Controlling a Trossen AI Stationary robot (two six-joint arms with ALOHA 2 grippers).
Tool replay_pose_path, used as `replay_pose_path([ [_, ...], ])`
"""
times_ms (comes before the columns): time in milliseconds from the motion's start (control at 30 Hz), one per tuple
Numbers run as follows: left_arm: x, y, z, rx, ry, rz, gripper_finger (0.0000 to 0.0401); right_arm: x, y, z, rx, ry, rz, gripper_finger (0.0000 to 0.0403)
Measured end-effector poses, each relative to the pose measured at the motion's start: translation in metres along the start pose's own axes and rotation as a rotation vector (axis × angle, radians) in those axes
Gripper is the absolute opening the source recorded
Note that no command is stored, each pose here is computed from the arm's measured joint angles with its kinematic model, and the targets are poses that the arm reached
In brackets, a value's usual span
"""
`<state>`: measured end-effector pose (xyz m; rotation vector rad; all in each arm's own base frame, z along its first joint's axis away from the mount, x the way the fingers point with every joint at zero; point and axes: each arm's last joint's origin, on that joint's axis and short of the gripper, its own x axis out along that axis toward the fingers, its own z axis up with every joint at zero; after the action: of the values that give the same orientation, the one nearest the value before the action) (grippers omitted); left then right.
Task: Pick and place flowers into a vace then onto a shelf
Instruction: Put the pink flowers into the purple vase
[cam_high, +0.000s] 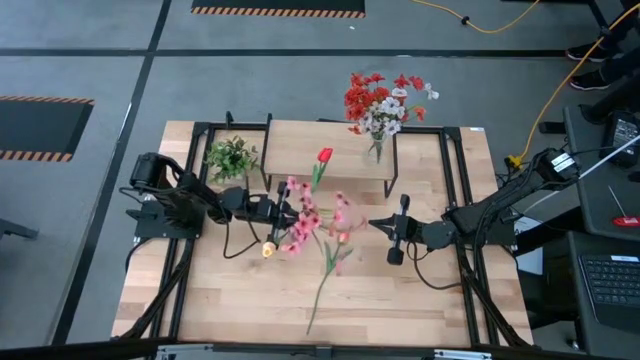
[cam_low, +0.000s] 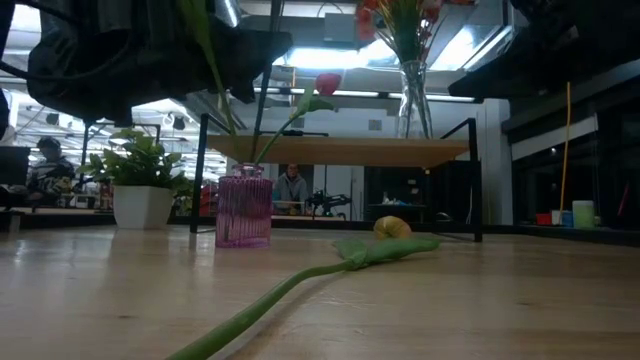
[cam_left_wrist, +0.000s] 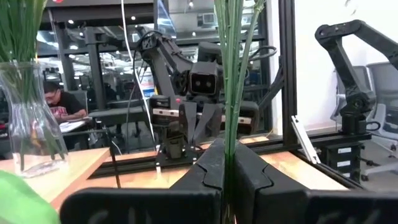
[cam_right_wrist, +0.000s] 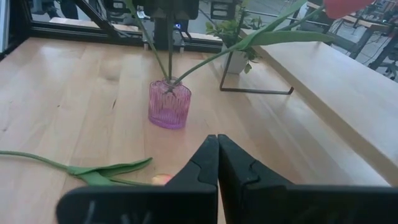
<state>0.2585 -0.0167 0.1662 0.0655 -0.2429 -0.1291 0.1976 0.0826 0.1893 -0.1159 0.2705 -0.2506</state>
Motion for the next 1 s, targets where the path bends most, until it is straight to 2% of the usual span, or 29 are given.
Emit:
replay_pose_path([
  [833,-0.001,-0.002,-0.013,-0.034,0.135,0.034,0.0004,0.000,0.000,0.000,0.018,0.000,0.001,0.0000],
  [1000,-0.002,0.000,-0.018,-0.028,0.195,0.111,0.0004,0.000,0.000,0.000,0.018,0.000,0.000,0.0000],
])
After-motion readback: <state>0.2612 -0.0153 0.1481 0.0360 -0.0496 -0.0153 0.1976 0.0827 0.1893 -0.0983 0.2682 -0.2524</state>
